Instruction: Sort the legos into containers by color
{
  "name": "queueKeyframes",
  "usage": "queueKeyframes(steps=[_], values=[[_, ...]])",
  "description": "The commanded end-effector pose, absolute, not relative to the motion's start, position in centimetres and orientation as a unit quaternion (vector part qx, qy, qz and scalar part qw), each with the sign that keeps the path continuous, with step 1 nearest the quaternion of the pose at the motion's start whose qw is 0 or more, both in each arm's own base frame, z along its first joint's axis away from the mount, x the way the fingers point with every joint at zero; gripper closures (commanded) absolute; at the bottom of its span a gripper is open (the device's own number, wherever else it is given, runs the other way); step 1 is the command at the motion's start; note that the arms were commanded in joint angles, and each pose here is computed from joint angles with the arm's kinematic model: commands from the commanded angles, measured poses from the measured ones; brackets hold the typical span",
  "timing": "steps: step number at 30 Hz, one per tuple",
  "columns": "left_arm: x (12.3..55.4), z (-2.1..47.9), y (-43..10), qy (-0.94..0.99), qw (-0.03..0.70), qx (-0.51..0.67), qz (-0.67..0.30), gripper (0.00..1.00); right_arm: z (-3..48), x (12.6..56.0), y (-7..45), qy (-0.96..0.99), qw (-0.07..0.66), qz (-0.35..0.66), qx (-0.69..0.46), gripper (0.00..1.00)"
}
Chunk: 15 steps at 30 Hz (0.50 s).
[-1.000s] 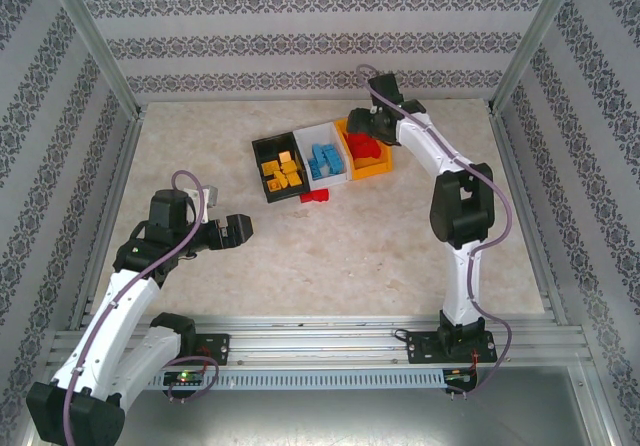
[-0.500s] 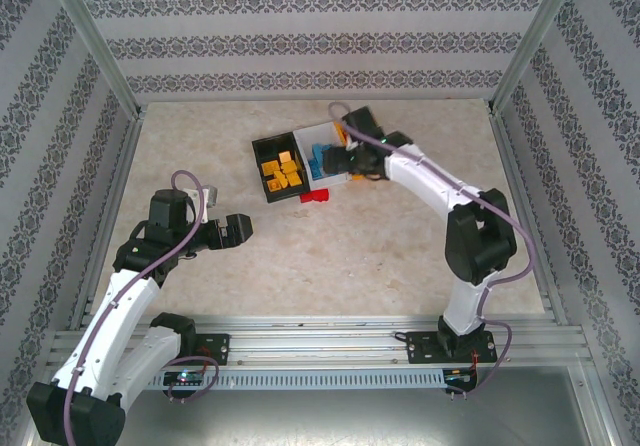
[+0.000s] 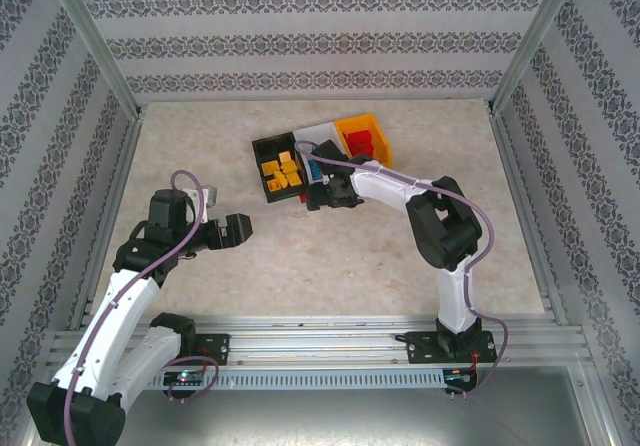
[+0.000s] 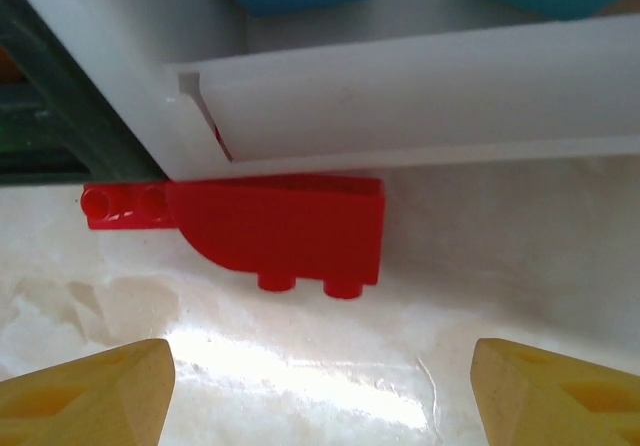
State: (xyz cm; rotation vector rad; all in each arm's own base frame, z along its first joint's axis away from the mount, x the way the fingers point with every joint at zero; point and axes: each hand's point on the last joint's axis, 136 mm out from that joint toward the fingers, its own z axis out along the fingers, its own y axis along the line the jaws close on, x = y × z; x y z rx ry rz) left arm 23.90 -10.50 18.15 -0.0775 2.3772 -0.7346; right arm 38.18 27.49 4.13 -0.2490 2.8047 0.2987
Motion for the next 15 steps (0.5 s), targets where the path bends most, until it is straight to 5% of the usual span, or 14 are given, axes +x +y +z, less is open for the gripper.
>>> queueKeyframes(steps=[1, 15], values=[[23.6, 17.9, -10.3, 0.907, 0.316, -0.026, -0.278, 0.00, 4.5, 39.3, 27.8, 0.978, 0.161, 0.105, -0.079, 0.23], [23.6, 18.0, -10.3, 0.906, 0.317, -0.025, -0.279, 0.00, 3.8, 41.6, 27.8, 0.979, 0.162, 0.109, -0.065, 0.35]])
